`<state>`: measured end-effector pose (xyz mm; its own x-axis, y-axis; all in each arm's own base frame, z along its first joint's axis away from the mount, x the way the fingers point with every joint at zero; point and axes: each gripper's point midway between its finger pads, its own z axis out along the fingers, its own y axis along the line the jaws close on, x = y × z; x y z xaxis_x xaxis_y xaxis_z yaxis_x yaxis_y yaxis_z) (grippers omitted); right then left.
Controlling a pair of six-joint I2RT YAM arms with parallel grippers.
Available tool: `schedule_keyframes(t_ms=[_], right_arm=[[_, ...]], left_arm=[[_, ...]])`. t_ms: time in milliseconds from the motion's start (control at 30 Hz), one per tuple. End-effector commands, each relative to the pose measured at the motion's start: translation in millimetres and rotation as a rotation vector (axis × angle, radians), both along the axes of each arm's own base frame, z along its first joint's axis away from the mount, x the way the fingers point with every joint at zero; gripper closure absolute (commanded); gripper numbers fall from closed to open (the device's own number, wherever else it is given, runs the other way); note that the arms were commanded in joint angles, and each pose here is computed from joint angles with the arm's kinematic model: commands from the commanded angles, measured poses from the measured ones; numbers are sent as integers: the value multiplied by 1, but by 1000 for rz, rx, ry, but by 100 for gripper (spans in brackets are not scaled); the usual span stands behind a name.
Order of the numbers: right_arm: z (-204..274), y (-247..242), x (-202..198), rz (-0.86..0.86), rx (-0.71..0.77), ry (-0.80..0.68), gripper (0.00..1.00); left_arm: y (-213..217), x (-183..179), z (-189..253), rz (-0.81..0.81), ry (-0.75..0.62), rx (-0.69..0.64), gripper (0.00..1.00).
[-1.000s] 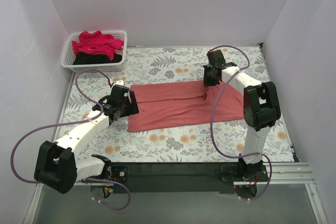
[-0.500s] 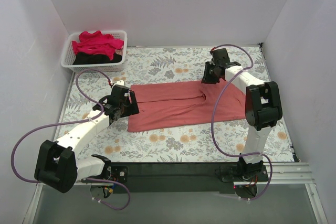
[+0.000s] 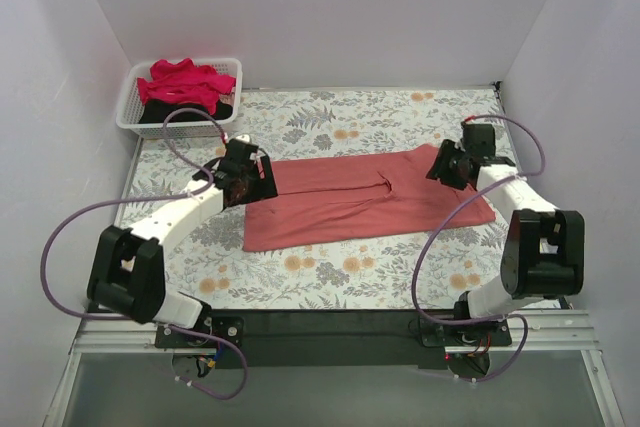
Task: Fold and stack the t-shirts
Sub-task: Fold the tshirt
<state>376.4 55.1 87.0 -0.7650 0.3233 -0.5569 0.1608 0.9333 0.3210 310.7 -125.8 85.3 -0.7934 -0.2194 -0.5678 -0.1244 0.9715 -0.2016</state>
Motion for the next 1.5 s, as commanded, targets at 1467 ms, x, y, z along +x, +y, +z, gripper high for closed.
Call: schedule_keyframes(t_ms=[1467], right_arm=[[-67, 144, 205, 449, 501, -78, 46]], left_arm=[[-192, -152, -53, -383, 716, -535, 30]])
